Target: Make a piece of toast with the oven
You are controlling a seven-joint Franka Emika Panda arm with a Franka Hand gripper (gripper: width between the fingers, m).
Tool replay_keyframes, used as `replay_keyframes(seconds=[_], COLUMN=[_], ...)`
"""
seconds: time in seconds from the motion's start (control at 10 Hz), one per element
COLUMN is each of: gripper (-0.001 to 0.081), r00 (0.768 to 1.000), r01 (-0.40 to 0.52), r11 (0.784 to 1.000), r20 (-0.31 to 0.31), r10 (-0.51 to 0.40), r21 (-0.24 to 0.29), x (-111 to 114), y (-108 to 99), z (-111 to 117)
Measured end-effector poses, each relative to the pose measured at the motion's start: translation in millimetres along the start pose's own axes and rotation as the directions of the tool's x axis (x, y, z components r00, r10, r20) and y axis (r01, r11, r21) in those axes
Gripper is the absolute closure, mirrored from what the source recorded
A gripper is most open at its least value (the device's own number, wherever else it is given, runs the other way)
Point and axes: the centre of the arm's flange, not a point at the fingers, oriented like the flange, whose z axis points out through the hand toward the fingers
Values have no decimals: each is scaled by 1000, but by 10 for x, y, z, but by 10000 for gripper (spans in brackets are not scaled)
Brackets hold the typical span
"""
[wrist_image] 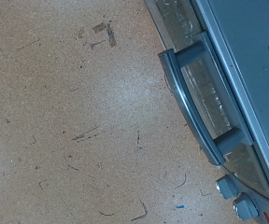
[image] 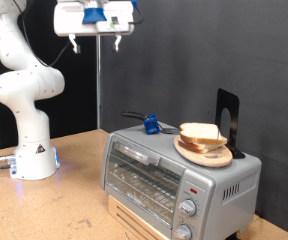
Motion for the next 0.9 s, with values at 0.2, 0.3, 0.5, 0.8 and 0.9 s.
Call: replay_keyframes(seconds=[0.2, 0.3, 0.5, 0.8, 0.9], gripper=[-3, -3, -3, -3, -3], r00=[998, 984, 914, 846, 846], r01=[62, 155, 338, 463, 456], r11=[998, 984, 921, 854, 855], r20=[28, 79, 164, 167, 178], r10=[-63, -161, -370, -506, -502], r21=[26, 83, 194, 239, 246], x=[14, 38, 176, 270, 269], y=[30, 13, -30, -123, -107], z=[-40, -88, -87, 56, 54])
